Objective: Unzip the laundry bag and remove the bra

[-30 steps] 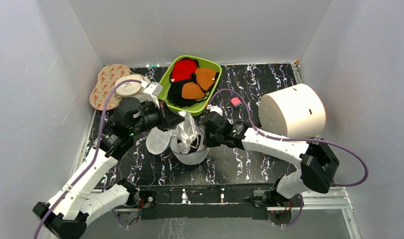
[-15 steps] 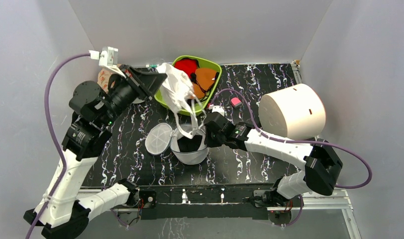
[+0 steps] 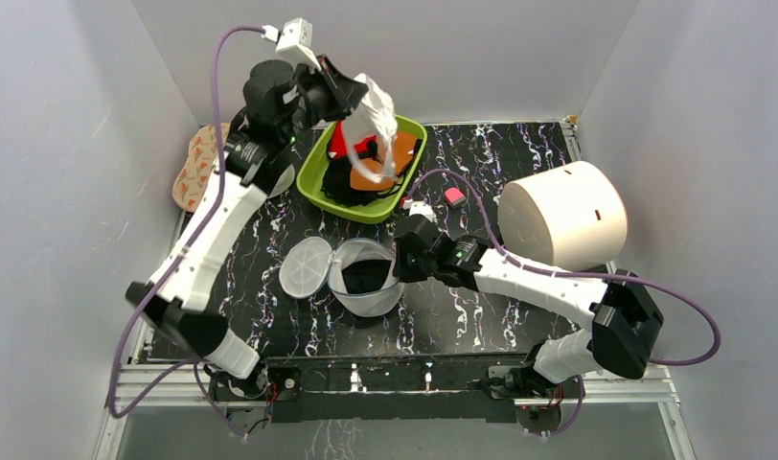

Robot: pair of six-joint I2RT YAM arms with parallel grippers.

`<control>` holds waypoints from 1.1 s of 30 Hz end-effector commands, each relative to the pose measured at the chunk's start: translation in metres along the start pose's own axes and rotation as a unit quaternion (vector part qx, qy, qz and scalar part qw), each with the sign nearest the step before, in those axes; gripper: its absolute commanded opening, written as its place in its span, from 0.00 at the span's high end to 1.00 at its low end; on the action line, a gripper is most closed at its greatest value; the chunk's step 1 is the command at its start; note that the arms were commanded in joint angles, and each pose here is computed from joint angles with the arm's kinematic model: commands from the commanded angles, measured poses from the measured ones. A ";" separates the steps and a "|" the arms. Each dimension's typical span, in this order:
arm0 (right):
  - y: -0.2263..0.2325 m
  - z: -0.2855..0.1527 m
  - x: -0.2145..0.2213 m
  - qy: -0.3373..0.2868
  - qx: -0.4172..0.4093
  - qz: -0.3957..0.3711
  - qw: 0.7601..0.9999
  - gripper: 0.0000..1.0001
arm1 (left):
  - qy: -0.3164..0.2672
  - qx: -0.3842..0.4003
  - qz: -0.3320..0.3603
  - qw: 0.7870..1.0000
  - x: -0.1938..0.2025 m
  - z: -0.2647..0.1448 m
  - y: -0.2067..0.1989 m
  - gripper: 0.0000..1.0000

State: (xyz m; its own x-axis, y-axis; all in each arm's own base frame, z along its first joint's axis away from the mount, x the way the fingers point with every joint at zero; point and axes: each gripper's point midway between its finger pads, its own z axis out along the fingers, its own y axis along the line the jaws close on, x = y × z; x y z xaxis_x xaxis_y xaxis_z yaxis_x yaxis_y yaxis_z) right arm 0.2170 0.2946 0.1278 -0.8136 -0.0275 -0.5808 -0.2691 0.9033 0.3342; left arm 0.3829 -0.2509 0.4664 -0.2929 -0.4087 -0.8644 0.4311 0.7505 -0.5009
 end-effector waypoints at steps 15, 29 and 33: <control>0.019 -0.002 -0.026 -0.044 -0.033 -0.003 0.998 1.00 | 0.023 0.152 -0.194 0.969 -0.020 0.163 0.108 1.00; 0.021 0.004 -0.021 -0.030 -0.031 -0.002 0.999 1.00 | 0.137 0.093 -0.270 0.949 0.090 0.143 0.179 1.00; 0.021 0.003 -0.020 -0.026 -0.034 0.001 0.999 1.00 | 0.174 0.049 -0.292 0.939 0.132 0.110 0.207 1.00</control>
State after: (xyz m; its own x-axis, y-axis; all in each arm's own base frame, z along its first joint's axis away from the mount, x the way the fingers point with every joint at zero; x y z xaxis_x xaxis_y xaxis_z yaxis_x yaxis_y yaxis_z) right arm 0.2186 0.3007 0.1211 -0.8163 -0.0424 -0.5760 -0.2829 0.8988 0.3347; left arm 0.5628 -0.2192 0.2170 -0.7510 -0.5650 -0.3417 0.1124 0.4005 -0.9094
